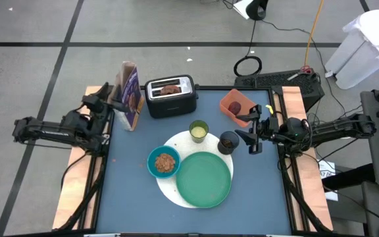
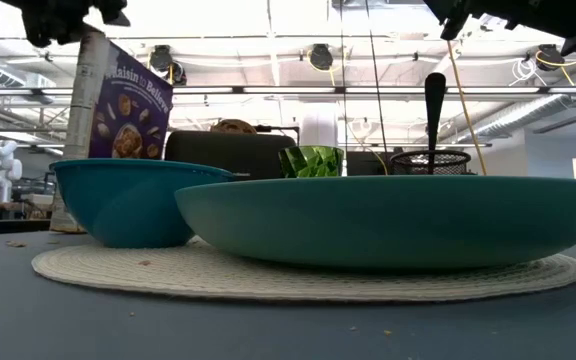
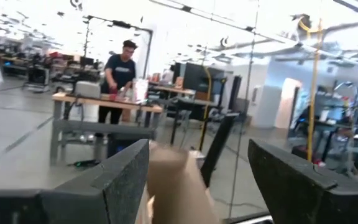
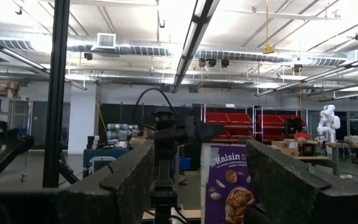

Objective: Arrange a breakfast setting
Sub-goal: Put the brown toasted bread on the green plate

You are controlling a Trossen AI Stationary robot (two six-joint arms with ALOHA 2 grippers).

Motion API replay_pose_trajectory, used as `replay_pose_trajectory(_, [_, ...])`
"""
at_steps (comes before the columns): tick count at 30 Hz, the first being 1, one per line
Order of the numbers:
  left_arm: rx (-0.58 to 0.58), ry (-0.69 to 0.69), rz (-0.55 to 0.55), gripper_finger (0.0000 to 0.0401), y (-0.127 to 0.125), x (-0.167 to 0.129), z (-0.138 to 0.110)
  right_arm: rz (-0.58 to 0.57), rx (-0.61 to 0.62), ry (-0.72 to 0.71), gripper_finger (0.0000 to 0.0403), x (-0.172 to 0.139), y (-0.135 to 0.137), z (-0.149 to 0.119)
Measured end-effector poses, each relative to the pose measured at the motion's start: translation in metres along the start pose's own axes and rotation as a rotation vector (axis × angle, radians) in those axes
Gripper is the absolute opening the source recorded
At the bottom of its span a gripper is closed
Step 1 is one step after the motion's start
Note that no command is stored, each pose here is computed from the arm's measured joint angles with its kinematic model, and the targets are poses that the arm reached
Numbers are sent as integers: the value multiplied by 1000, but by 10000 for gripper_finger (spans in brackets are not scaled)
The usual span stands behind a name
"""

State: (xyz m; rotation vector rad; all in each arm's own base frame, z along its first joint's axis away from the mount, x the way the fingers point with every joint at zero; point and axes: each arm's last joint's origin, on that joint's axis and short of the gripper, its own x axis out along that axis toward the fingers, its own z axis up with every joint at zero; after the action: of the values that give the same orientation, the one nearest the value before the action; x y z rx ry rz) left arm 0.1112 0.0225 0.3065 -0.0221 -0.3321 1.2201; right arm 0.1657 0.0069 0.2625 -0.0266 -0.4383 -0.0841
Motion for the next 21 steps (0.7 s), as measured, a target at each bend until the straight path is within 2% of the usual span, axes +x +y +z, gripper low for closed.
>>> replay_pose_trajectory(11, [47, -24, -58, 280, -15, 6, 59, 1, -1, 7, 247, 0, 0, -1])
replay_pose_trajectory(21, [318, 49, -176, 280, -72, 18, 94, 1, -1, 8, 247, 0, 0, -1])
